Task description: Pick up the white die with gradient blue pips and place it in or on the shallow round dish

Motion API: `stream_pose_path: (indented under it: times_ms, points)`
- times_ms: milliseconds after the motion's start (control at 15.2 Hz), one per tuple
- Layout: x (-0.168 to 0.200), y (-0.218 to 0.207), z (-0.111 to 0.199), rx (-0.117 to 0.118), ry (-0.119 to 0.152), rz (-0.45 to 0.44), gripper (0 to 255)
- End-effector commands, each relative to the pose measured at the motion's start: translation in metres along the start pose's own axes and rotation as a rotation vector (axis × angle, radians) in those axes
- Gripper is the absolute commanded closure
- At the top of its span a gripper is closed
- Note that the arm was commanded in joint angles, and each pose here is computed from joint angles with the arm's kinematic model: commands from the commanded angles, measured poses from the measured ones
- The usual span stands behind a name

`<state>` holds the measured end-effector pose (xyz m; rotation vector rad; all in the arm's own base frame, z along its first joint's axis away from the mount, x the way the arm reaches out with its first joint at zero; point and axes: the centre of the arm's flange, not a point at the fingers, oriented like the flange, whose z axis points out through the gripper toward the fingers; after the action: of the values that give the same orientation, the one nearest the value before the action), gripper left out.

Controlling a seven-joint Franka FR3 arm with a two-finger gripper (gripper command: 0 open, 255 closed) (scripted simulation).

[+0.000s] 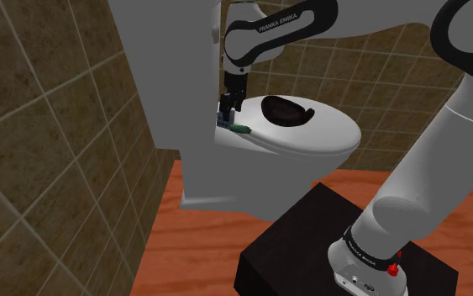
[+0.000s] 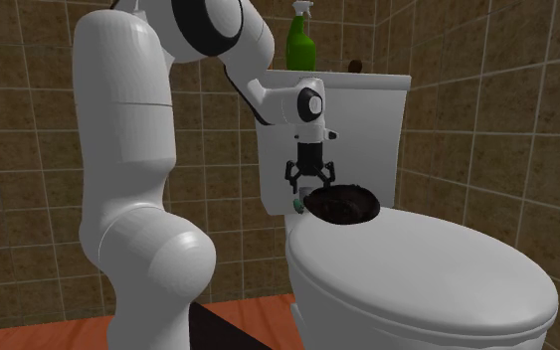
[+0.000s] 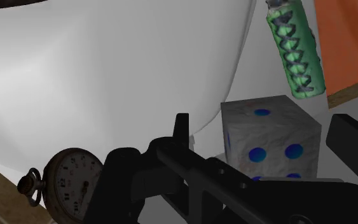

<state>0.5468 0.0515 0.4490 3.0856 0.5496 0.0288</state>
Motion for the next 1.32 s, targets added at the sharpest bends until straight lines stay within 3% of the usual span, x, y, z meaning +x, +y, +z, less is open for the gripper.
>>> stream_pose_path:
  times_ms: [0, 594, 660, 1122, 1254]
  points:
    - [0.014, -0.01, 0.021, -0.003, 0.03, -0.039, 0]
    - [0.014, -0.01, 0.024, -0.003, 0.03, -0.039, 0]
    - [0.015, -0.006, 0.02, -0.004, 0.03, -0.04, 255]
    - [0.008, 0.004, 0.022, -0.004, 0.029, -0.039, 255]
    - [0.014, -0.01, 0.024, -0.003, 0.03, -0.039, 255]
